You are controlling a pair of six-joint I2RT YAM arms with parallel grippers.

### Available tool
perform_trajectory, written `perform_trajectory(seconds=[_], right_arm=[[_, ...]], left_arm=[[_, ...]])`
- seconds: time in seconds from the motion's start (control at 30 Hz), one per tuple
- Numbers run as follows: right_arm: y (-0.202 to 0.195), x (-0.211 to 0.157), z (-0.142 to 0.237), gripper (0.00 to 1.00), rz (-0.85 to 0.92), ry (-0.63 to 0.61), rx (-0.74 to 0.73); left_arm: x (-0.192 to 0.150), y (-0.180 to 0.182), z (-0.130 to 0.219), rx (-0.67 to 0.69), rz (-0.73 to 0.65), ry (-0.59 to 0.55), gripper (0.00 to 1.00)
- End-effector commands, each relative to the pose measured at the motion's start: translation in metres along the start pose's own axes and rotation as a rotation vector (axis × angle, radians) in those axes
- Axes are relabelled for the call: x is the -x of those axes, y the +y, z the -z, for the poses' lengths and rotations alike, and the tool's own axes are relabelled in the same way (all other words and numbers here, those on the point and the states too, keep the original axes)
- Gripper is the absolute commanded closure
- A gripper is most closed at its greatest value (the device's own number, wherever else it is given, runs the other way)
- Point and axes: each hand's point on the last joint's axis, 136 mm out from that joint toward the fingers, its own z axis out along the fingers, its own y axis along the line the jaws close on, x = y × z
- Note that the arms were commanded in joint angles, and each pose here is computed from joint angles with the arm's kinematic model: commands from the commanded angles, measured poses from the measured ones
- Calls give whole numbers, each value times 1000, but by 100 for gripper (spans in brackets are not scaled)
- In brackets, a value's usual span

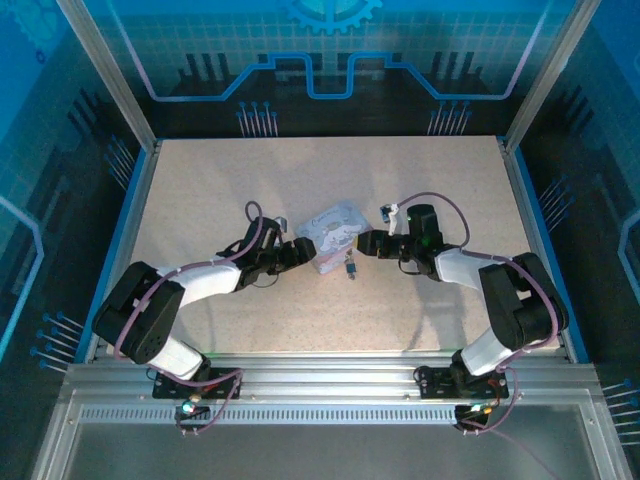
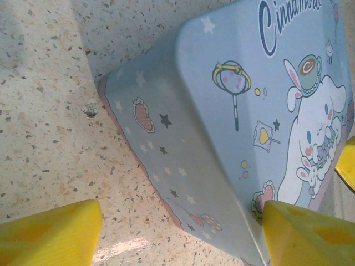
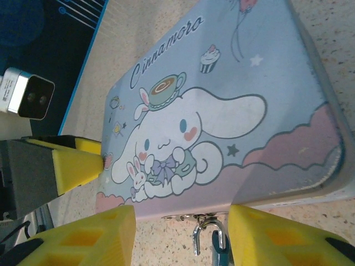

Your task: Unlock the padlock with the key

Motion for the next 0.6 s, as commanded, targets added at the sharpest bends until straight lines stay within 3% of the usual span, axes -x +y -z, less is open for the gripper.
perform_trajectory(seconds=[0.0,0.27,0.57], right_arm=[[3,-11,9,53,53,20,30],[-6,-45,14,58,-29,93,69],[-15,-45,-6,58,-94,122,131]], left_arm=[[-20,29,1,101,31,58,24],[-17,26,1,96,24,54,24],[-17,24,4,92,25,51,24]])
